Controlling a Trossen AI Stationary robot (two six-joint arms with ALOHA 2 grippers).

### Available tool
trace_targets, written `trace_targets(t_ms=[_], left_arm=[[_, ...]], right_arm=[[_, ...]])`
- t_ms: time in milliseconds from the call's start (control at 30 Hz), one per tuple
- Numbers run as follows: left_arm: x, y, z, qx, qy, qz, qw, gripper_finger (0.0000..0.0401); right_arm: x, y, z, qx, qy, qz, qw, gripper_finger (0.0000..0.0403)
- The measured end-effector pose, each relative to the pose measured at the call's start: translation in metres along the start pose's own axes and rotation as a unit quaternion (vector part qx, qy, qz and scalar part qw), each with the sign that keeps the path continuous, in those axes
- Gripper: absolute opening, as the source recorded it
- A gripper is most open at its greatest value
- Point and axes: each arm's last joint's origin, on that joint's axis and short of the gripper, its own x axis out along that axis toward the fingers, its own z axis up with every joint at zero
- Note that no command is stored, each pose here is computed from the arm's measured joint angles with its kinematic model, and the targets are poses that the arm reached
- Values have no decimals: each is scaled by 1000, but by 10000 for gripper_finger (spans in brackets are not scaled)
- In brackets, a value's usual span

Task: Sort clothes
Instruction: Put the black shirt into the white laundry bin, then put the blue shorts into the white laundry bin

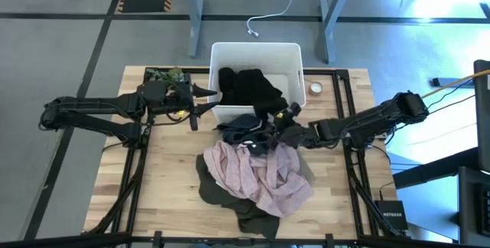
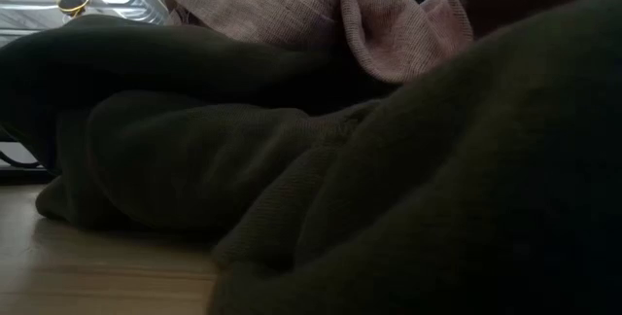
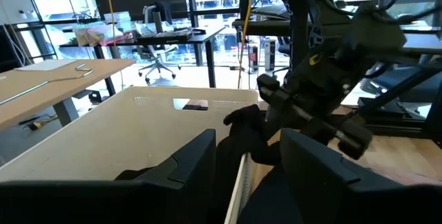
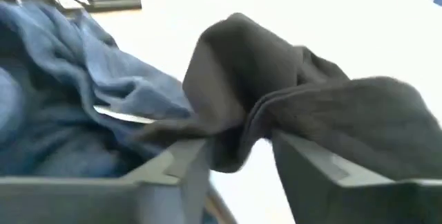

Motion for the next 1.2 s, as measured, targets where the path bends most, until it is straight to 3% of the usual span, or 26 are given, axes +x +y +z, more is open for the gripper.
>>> trace_targets(t_ms=[200, 433, 600, 767, 967, 1100, 1200], left_arm=[[0, 0, 0, -1, 2, 0, 1000, 157], [0, 0, 0, -1, 2, 0, 1000, 157], [0, 0, -1, 0, 3, 0, 1000, 157], [0, 0, -1, 0, 5, -1, 1000, 157], [0, 0, -2, -1, 11, -1, 1000, 157], [0, 0, -4, -3, 19, -1, 1000, 157], [0, 0, -4, -11, 18, -1, 1000, 157]], right_arm=[[-13, 9, 23, -60, -89, -17, 994, 15], [-16, -14, 80, -113, -109, -179, 971, 23], [-10, -38, 109, -76, -108, -236, 963, 26], [-8, -51, 123, -103, -80, -245, 961, 74], [-32, -45, 137, -108, -53, -194, 974, 162], [-56, -25, 135, -68, -32, -21, 997, 203], [-67, -9, 121, -56, 26, 122, 991, 217]])
